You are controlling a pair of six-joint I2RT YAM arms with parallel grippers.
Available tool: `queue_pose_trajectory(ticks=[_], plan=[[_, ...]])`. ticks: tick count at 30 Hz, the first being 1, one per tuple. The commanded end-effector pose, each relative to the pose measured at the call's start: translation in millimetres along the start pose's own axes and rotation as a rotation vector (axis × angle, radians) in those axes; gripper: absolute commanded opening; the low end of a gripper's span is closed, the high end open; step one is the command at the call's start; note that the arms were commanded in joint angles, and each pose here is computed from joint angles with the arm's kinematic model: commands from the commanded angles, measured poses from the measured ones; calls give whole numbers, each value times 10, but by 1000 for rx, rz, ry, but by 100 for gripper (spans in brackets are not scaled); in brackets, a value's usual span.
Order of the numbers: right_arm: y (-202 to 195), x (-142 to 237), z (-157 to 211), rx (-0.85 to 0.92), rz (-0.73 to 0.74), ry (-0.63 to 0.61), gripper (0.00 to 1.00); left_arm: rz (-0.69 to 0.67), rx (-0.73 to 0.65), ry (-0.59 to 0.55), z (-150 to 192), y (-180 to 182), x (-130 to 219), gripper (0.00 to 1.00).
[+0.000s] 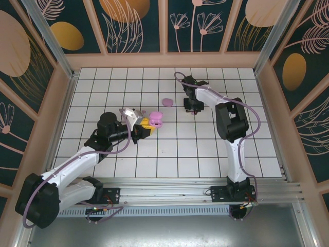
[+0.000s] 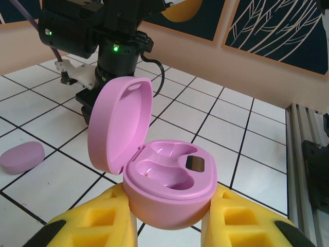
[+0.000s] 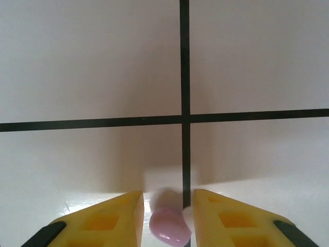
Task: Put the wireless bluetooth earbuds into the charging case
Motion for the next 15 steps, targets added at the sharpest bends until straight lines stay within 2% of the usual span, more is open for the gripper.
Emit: queue_pose_trajectory(ticks=[1,9,15], plan=[[-14,-16,-74,1,-16,-8,30,27,-45,-19,-109,-60,-9,6],[-10,5,29,20,-31,7,31,19,-47,-18,-107,-55,3,6],[43,14,103,34,-123,27,36,18,-43,-19,-111,-55,5,6]])
Point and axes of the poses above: each hand's point on the last joint's axis, 136 mm out from that joint toward the fingers, its own x axis back along the fingers, its own y axis along the line the jaws close on, z = x × y, the point moved 1 cm from there along x, back along the fingers, and after that the axes turned 9 degrees about x, right-handed, at the moved point
